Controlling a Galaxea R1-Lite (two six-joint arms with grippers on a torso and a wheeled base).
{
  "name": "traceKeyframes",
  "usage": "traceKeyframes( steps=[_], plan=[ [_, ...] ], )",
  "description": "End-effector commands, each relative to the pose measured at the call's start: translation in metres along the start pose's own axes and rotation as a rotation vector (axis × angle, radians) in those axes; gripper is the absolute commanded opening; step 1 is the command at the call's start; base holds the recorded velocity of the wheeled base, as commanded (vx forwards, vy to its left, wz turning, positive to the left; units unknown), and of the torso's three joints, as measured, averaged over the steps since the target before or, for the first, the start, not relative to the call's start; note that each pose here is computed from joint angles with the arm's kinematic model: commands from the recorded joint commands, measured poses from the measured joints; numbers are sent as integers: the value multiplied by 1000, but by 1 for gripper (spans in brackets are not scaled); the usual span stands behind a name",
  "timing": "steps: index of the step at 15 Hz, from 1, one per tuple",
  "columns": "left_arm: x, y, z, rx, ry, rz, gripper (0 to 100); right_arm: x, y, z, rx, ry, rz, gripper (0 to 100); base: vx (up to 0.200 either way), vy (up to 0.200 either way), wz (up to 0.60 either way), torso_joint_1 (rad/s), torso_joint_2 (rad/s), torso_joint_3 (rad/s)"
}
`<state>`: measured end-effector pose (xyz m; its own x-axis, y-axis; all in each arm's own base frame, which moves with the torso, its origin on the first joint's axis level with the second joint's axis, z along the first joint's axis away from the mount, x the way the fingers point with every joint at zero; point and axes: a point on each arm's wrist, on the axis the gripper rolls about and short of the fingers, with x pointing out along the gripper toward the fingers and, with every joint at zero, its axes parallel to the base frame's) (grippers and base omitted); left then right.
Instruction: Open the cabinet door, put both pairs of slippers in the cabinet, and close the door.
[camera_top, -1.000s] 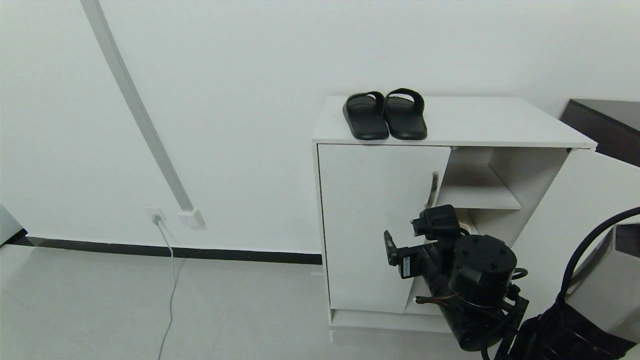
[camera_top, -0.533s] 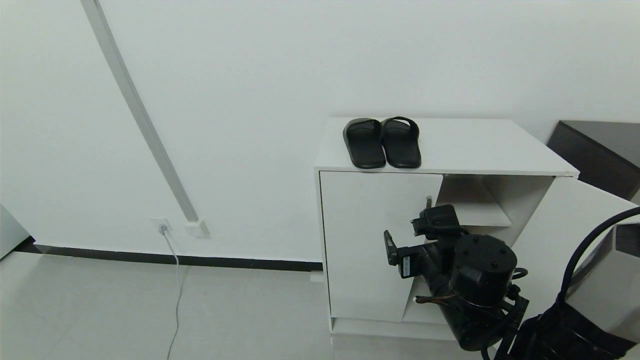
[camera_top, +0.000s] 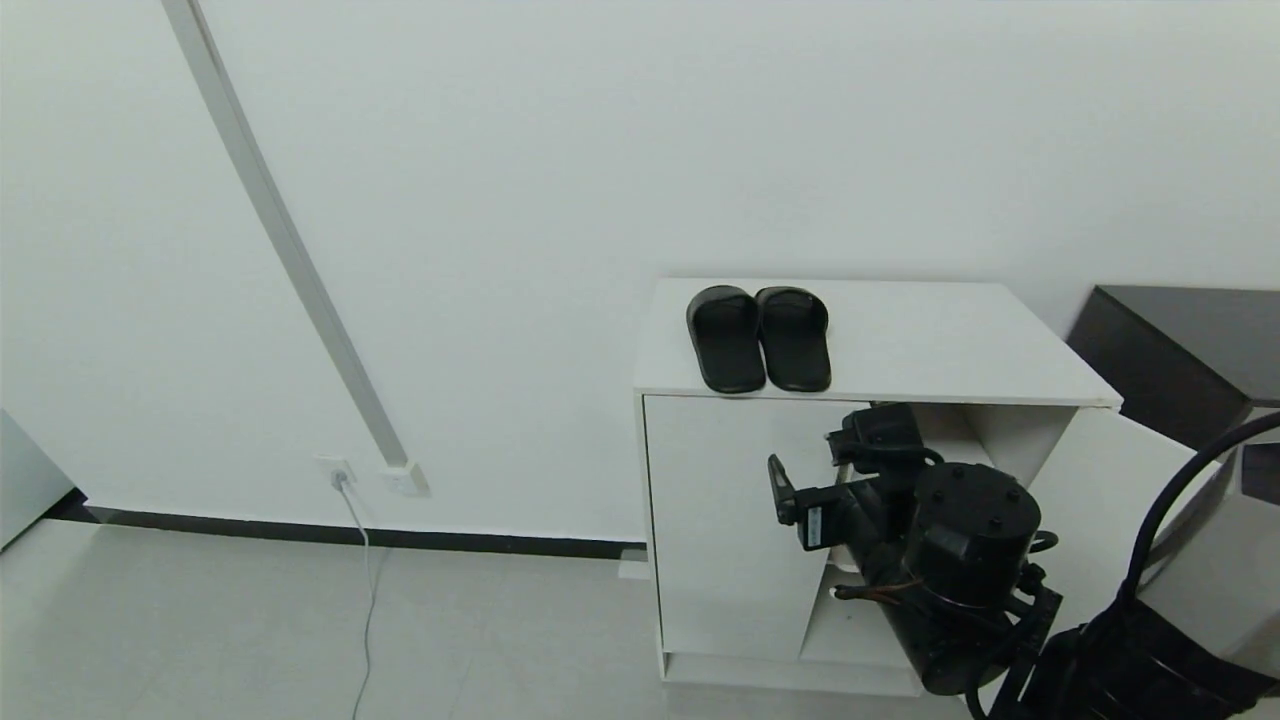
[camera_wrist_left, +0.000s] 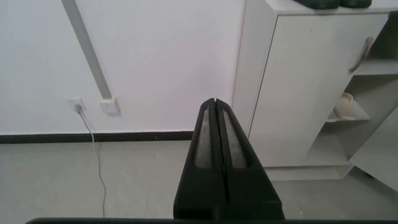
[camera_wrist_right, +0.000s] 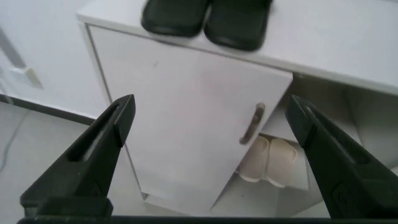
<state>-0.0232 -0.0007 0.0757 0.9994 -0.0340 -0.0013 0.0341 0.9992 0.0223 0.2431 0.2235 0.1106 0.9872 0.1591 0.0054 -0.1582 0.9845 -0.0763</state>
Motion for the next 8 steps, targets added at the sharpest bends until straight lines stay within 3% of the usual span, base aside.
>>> traceKeyframes(
  steps=[1, 3, 6, 8],
  plan=[
    [0, 0, 0, 1, 2, 0, 0, -1, -2, 0, 2, -4, 19, 100, 0, 0, 0, 222, -486, -266],
    [0, 0, 0, 1, 2, 0, 0, -2, -2, -1, -5, -18, 21, 100, 0, 0, 0, 129, -278, -158],
    [0, 0, 0, 2, 2, 0, 0, 1, 0, -5, -13, -41, 17, 100, 0, 0, 0, 14, -22, -14],
    [0, 0, 0, 2, 2, -1, 0, 20, 7, 11, -16, -54, -3, 100, 0, 0, 0, 0, 0, 0]
  ],
)
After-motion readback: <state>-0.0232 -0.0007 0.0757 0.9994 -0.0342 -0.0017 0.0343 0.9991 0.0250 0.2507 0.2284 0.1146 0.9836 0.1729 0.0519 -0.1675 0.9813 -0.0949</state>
